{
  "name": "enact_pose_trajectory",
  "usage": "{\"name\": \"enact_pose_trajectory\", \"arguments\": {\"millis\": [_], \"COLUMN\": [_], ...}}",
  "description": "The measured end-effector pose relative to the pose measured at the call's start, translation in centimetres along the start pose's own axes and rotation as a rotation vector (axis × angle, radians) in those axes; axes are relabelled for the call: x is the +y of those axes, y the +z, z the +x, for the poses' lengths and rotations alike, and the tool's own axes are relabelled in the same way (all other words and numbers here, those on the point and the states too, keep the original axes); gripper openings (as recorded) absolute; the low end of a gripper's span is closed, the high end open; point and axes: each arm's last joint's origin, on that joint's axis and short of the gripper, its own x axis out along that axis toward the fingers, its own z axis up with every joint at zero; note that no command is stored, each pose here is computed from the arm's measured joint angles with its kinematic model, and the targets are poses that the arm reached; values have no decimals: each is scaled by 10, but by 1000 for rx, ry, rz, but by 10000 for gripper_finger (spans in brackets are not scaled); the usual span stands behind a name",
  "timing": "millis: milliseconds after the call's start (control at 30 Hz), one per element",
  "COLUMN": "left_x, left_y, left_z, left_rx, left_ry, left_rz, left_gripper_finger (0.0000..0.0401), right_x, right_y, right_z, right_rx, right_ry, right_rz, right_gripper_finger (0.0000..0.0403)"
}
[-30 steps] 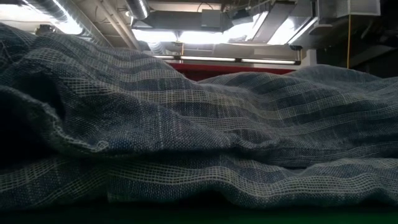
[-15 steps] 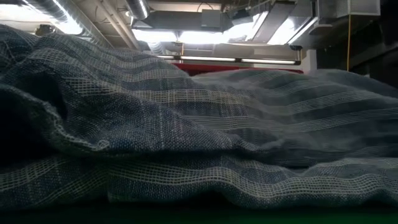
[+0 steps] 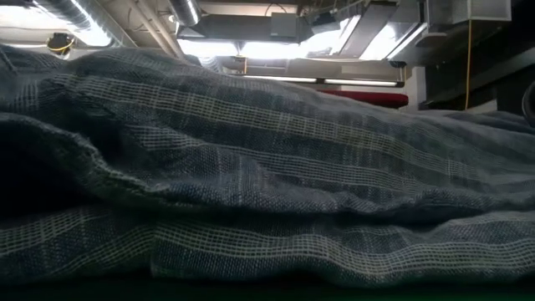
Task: Fold Laundry from Bin
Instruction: Fold the blue checkered polo shirt
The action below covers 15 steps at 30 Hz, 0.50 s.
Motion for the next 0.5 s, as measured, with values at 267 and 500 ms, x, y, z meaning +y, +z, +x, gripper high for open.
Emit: {"name": "enact_pose_trajectory", "arguments": {"millis": [267, 500], "left_x": [2, -1], "left_y": [-5, -15], "left_z": [0, 0], "left_rx": [49, 25], "left_ry": [21, -99], "left_rz": [12, 40], "left_gripper_finger": [0, 0], "right_x": [-6, -6], "right_y": [-7, -7], "right_z": [-3, -3], "right_rx": [52, 53], "right_ry": [-37, -38], "right_rz": [6, -2], "right_gripper_finger": [127, 127]}}
